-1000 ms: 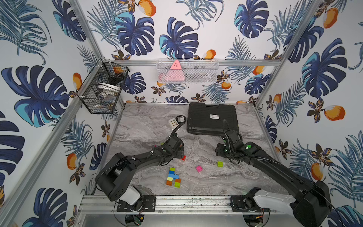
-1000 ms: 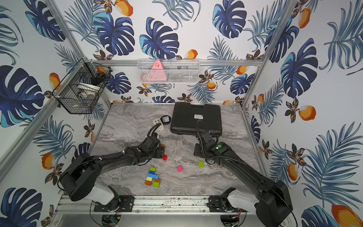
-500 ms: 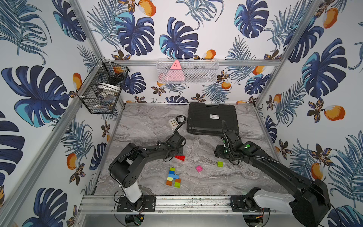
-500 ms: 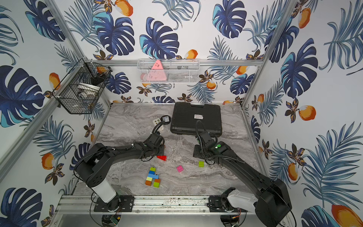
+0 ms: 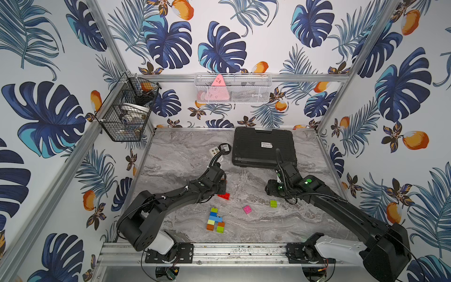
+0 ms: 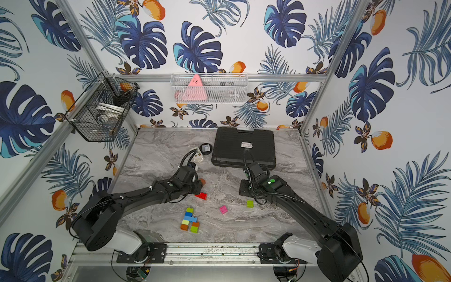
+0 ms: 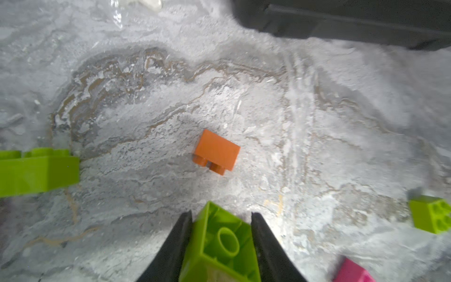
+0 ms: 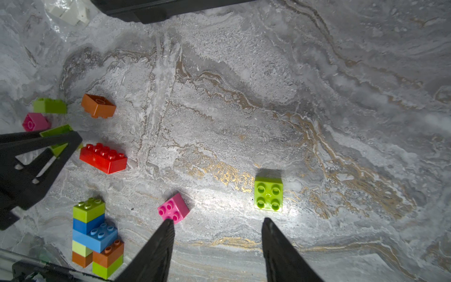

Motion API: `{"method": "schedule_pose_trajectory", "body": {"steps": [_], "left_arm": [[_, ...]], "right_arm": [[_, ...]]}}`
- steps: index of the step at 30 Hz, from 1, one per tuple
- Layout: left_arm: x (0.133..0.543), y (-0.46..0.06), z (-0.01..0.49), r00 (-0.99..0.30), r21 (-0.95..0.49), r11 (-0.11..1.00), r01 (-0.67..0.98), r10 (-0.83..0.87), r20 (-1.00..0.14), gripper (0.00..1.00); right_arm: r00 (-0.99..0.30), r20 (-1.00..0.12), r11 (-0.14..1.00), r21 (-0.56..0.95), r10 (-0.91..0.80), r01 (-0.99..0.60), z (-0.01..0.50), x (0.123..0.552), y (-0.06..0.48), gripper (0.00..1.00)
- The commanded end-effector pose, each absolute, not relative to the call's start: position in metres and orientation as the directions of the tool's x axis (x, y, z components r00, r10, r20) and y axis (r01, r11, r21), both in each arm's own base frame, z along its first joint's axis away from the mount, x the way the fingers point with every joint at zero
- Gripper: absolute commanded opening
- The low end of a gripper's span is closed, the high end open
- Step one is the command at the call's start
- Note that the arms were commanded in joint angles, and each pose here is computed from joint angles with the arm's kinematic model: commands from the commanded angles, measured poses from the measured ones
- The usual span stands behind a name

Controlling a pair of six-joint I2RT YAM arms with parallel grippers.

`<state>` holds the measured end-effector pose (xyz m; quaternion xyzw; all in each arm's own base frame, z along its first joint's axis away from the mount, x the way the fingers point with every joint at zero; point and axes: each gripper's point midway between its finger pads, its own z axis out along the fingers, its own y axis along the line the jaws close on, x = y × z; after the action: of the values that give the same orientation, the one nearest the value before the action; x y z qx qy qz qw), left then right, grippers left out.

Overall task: Assemble the letter h with lego
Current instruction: Pick up the lego brick from the center of the board.

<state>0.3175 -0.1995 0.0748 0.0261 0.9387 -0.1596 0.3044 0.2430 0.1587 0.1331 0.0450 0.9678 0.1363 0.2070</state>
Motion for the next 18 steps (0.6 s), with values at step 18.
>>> {"method": "schedule_pose_trajectory", "body": {"steps": [18], "left_arm": [[0.248, -0.326, 0.203, -0.961, -0.978, 0.058, 0.201, -0.181, -0.208, 0.40]], "right_arm": [[-0.242, -0.969, 0.639, 0.212, 0.042, -0.739, 0.196, 0.209, 0.227, 0.56]]}}
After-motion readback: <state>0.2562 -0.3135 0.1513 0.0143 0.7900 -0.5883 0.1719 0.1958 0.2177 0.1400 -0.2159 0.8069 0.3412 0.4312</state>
